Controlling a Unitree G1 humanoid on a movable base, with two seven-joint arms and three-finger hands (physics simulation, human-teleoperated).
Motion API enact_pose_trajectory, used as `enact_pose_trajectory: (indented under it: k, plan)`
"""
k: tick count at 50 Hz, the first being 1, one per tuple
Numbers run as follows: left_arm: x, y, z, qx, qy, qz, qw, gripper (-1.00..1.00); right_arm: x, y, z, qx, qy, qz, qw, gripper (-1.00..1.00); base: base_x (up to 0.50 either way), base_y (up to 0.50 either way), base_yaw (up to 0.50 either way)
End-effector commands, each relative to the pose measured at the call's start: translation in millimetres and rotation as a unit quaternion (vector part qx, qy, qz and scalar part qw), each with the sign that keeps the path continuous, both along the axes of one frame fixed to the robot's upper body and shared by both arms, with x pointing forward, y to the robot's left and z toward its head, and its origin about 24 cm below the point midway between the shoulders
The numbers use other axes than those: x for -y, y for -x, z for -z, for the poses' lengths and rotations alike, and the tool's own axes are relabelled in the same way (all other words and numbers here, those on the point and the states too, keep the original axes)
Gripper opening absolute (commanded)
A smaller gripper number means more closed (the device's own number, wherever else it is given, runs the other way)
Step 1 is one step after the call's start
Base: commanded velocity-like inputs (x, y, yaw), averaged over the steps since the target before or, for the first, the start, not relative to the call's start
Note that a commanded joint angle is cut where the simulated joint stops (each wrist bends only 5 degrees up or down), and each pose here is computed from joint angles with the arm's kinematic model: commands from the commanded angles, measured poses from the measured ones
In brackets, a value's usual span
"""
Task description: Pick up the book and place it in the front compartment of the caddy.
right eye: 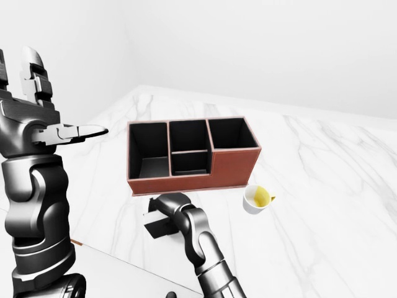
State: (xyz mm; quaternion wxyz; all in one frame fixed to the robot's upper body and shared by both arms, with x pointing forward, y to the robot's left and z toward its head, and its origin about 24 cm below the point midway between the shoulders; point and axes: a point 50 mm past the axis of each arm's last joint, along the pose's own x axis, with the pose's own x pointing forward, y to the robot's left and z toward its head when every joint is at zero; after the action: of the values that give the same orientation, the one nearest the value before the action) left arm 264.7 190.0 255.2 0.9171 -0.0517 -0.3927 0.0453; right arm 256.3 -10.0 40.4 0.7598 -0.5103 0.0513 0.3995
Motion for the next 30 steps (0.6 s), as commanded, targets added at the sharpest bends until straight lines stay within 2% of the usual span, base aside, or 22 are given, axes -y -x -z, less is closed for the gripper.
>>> enact_pose_trajectory:
  k: [1, 17, 21, 24, 30]
  plan:
    - [0.2, 1.7, -1.1, 0.004, 0.001, 0.000, 1.000, 1.00, -0.1, 4.8, 8.7, -0.022, 0.010, -0.006, 1.000, -1.00, 0.00, 0.00, 0.00]
    - [-0.1, 1.1, -1.0, 0.003, 0.001, 0.001, 1.000, 1.00, 0.2, -0.5, -2.2, -0.001, -0.005, 0.000, 1.000, -1.00, 0.00, 0.00, 0.00]
    - [-0.2, 1.5, -1.5, 0.004, 0.002, 0.001, 1.000, 1.00, 1.7, -7.7, -21.1, 0.032, -0.031, 0.009, 0.999, -1.00, 0.00, 0.00, 0.00]
    - [-0.3, 0.9, -0.9, 0.003, 0.001, 0.001, 1.000, 1.00, 5.5, -16.5, -53.8, 0.083, -0.064, 0.015, 0.994, -1.00, 0.00, 0.00, 0.00]
    - [-0.1, 0.0, -0.4, 0.001, 0.000, 0.000, 1.000, 1.00, 8.0, -17.3, -92.6, 0.150, -0.093, 0.010, 0.984, -1.00, 0.00, 0.00, 0.00]
